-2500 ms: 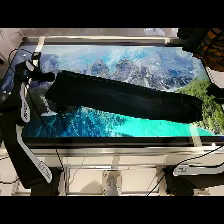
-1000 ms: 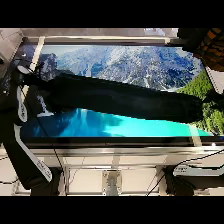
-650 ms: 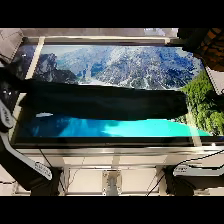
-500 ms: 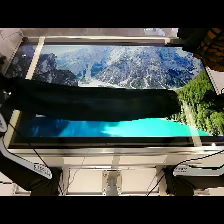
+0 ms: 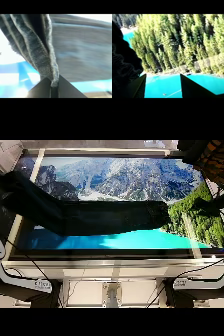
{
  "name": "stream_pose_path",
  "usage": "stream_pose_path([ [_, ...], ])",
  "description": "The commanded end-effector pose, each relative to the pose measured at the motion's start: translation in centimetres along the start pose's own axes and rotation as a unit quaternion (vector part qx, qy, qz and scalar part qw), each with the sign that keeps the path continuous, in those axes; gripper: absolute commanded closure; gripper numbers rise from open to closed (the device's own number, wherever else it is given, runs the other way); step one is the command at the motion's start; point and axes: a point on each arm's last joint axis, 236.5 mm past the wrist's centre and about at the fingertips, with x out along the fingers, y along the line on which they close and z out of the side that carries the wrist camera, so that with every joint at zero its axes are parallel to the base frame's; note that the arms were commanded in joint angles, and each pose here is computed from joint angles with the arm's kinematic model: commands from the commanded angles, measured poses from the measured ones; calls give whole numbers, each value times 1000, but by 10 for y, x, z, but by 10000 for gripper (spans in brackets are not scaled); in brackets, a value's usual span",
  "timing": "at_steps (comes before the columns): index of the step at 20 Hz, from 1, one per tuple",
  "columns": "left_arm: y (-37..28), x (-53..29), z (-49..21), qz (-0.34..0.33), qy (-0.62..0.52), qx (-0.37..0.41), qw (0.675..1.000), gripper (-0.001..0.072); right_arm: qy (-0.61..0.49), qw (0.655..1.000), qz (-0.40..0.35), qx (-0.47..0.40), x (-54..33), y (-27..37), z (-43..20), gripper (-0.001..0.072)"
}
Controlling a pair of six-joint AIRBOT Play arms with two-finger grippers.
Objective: Fold the clothes and pants, and hang the long-sleeved shirts on hangers.
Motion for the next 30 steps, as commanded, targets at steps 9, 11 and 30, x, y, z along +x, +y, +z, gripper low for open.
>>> stream_pose_path([
  [9, -236, 148, -61, -122, 151, 139, 971, 669, 0, 998, 7, -64, 6, 31, 0, 278],
  [11, -251, 176, -81, -121, 186, 146, 964, 669, 3, 998, 8, -65, 6, 31, -2, 278],
  [30, -247, 187, -79, -165, 209, 120, 956, 235, 38, 996, 4, -83, 5, 28, -18, 278],
])
